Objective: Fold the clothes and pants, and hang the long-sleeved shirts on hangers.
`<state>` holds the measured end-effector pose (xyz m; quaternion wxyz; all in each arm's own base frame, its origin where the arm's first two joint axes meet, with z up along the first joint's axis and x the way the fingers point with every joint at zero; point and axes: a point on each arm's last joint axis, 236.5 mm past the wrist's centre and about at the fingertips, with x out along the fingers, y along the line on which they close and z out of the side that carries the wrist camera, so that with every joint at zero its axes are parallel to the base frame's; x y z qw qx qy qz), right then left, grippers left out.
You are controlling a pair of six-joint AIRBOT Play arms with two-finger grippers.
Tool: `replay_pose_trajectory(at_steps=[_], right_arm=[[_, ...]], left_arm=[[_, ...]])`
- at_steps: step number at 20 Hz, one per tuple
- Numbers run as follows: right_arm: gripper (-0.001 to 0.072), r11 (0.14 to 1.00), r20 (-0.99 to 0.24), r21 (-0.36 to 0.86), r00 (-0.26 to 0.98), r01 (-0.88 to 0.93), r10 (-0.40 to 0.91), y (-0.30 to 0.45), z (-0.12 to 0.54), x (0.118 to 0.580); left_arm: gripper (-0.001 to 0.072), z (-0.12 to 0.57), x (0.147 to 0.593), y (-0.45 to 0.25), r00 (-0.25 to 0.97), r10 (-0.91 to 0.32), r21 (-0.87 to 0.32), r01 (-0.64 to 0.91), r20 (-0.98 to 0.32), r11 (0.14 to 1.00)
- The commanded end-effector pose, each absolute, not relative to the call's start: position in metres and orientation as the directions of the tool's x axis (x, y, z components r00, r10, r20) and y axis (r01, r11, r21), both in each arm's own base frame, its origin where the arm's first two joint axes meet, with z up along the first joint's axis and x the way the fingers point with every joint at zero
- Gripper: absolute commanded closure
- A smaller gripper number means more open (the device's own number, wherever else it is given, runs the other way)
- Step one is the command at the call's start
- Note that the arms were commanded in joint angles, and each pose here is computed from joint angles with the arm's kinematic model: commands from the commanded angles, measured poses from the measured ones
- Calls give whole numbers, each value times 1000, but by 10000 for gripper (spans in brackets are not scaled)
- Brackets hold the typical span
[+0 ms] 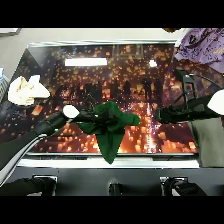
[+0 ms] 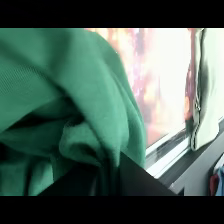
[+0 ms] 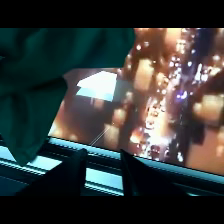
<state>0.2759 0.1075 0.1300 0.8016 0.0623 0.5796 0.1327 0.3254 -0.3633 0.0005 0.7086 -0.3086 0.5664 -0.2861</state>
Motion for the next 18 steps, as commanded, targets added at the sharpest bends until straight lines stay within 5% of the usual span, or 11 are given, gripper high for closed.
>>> replay_pose_trajectory(at_steps=[1,2,3,7,11,13,15,18], right_arm=[[315,963,-918,248,294,-103,267,102,134,267],[204,964,-920,247,288,-102,266,101,133,266],[172,964,-920,247,288,-100,266,101,133,266],[173,967,-905,249,367,43,217,82,134,287],[172,848,-855,469,366,246,367,81,83,320],[160,784,-809,575,305,233,503,103,45,331],[87,774,-795,598,280,207,539,111,10,349],[87,777,-798,599,233,193,556,114,-39,366]], left_arm=[[156,-21,333,-369,207,-744,-764,-22,-635,645],[129,-13,343,-353,214,-747,-768,-27,-629,639],[128,-1,354,-333,231,-750,-771,-8,-621,636],[80,41,393,-213,364,-668,-715,8,-649,699],[84,57,398,-125,426,-612,-708,-104,-666,698],[86,56,394,-106,418,-610,-712,-145,-674,687],[86,55,387,-100,394,-619,-715,-163,-679,680],[88,54,378,-103,358,-637,-718,-166,-683,676]])
